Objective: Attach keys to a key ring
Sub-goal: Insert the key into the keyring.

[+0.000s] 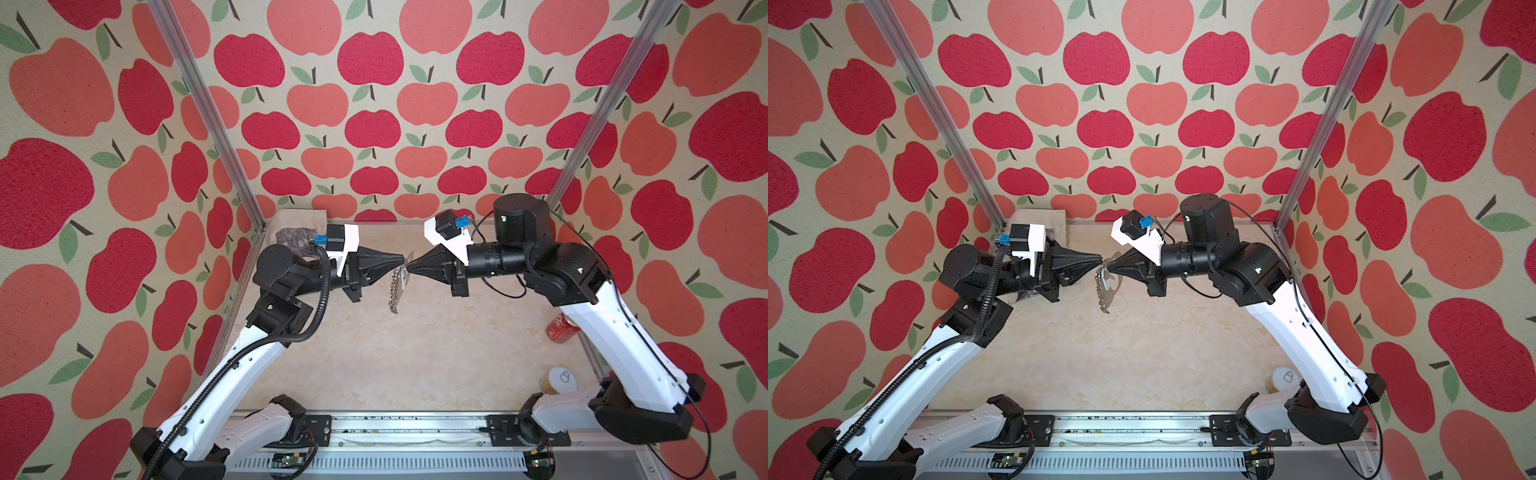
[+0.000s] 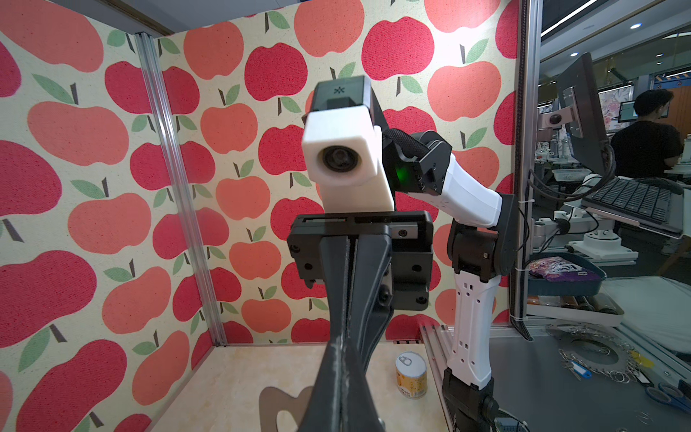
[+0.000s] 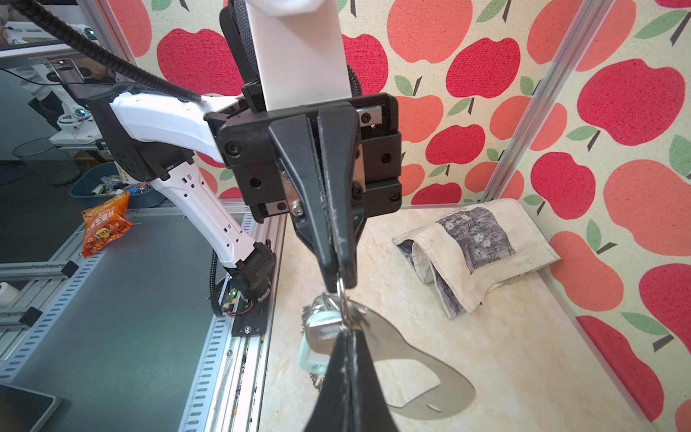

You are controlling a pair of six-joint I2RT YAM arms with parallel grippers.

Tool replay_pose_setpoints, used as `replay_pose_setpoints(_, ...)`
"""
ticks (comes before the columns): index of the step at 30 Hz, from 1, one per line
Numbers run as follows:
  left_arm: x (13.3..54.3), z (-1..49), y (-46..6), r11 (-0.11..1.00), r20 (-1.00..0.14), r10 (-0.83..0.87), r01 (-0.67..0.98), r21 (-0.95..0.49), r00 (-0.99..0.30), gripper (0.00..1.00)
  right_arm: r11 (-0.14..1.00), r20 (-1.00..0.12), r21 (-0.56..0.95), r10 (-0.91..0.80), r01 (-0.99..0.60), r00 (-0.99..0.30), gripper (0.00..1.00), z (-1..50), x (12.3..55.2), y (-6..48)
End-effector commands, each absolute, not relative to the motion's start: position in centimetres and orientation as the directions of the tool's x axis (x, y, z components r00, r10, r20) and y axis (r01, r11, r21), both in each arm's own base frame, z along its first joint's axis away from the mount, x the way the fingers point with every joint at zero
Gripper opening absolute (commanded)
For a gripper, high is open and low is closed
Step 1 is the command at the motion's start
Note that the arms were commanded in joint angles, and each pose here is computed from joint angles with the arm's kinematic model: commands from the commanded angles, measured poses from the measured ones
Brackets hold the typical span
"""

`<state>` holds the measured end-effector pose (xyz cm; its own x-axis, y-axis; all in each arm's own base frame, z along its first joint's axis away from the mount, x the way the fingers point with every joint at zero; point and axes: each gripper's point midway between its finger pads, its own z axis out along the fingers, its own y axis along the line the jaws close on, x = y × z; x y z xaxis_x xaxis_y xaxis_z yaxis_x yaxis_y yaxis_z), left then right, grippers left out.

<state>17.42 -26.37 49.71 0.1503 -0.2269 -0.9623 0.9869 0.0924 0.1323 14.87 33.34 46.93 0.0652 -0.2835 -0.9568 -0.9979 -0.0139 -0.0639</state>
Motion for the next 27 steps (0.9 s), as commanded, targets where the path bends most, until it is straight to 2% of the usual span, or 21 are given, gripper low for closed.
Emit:
replay_pose_setpoints(1,17.3,50.8,-26.0,0.111,-0.945,-0.27,0.981,0.162,0.186,0.0,-0.026,-0.966,-0.045,-0.253,-0.999,0.05,0.0,47.6,14.3,33.1)
replay_pose_setpoints(20,18.2,51.0,-26.2,0.11,-0.924,-0.345,0.985,0.135,0.165,0.0,-0.079,-0.98,0.011,-0.2,-0.997,0.005,0.0,47.2,14.4,35.6)
replay_pose_setpoints(25,18.1,50.9,-26.1,0.116,-0.924,-0.343,0.984,0.139,0.171,0.0,-0.032,-0.972,0.004,-0.235,-0.999,0.004,0.0,46.4,15.0,35.2)
replay_pose_setpoints(27,18.0,50.9,-26.0,0.118,-0.923,-0.344,0.983,0.14,0.172,0.0,0.001,-0.968,-0.009,-0.251,-1.0,0.009,0.04,46.1,15.3,34.7)
